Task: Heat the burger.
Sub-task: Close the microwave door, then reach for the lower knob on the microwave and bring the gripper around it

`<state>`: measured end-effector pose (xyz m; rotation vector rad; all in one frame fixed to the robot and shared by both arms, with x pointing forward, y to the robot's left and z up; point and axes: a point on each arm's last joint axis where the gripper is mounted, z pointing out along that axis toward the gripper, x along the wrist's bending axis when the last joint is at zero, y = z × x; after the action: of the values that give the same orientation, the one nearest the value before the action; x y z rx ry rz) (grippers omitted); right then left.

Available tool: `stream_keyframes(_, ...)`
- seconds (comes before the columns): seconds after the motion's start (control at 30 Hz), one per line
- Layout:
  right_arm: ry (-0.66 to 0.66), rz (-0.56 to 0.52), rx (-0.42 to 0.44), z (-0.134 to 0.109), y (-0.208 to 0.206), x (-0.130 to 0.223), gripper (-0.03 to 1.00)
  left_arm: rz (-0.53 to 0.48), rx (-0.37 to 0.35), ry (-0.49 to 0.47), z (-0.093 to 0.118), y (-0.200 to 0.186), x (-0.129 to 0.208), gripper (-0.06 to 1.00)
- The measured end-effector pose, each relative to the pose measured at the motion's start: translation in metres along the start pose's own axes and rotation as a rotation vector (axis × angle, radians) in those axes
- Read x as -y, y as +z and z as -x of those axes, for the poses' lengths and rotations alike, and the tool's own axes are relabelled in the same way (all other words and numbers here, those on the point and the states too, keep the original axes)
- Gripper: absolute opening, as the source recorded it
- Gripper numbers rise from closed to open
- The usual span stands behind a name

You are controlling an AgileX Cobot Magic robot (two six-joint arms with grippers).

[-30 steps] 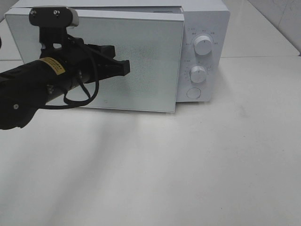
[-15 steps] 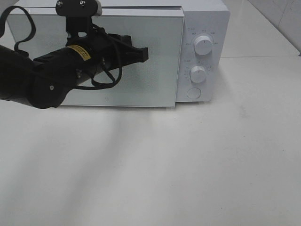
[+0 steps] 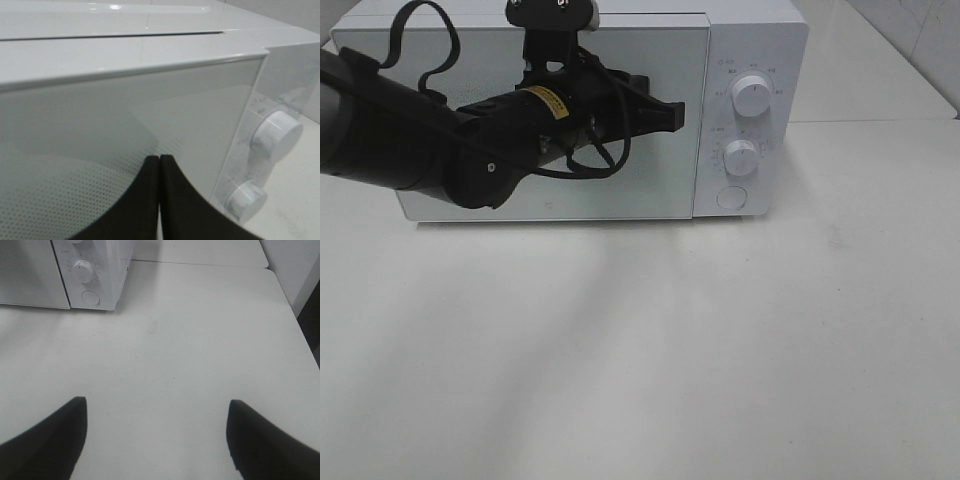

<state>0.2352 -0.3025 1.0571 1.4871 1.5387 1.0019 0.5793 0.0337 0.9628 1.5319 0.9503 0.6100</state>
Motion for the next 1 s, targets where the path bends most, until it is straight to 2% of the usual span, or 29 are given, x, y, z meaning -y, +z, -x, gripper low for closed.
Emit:
stream_keyframes(0.27, 0.000, 0.000, 0.000, 0.000, 0.000, 0.000, 0.76, -0.037, -0.001, 0.072, 0.008, 0.017, 0.000, 0.00)
stream_keyframes(0.53, 0.000, -0.001, 0.000, 0.000, 0.000, 0.000, 0.76, -0.161, 0.012, 0.076, 0.008, 0.015, -0.004, 0.00)
stream_keyframes(0.6, 0.000, -0.001, 0.000, 0.000, 0.000, 0.000, 0.76, -0.254, 0.011, 0.075, 0.002, 0.007, -0.012, 0.00)
stream_keyframes(0.67, 0.000, -0.001, 0.000, 0.000, 0.000, 0.000, 0.76, -0.280, 0.010, 0.072, 0.000, 0.003, -0.015, 0.00)
stream_keyframes(0.7, 0.000, -0.001, 0.000, 0.000, 0.000, 0.000, 0.76, -0.334, 0.017, 0.069, 0.001, -0.003, -0.020, 0.00)
stream_keyframes(0.73, 0.000, -0.001, 0.000, 0.000, 0.000, 0.000, 0.76, -0.334, 0.017, 0.069, 0.001, -0.003, -0.020, 0.00)
stream_keyframes(0.8, 0.000, -0.001, 0.000, 0.000, 0.000, 0.000, 0.76, -0.415, 0.031, 0.068, 0.003, -0.013, -0.025, 0.00)
stream_keyframes(0.87, 0.000, -0.001, 0.000, 0.000, 0.000, 0.000, 0.76, -0.448, 0.035, 0.068, 0.004, -0.017, -0.026, 0.00)
stream_keyframes(0.9, 0.000, -0.001, 0.000, 0.000, 0.000, 0.000, 0.76, -0.514, 0.045, 0.067, 0.005, -0.024, -0.028, 0.00)
stream_keyframes(0.93, 0.000, -0.001, 0.000, 0.000, 0.000, 0.000, 0.76, -0.514, 0.045, 0.067, 0.005, -0.024, -0.028, 0.00)
stream_keyframes(1.0, 0.000, -0.001, 0.000, 0.000, 0.000, 0.000, 0.76, -0.642, 0.060, 0.067, 0.007, -0.037, -0.027, 0.06)
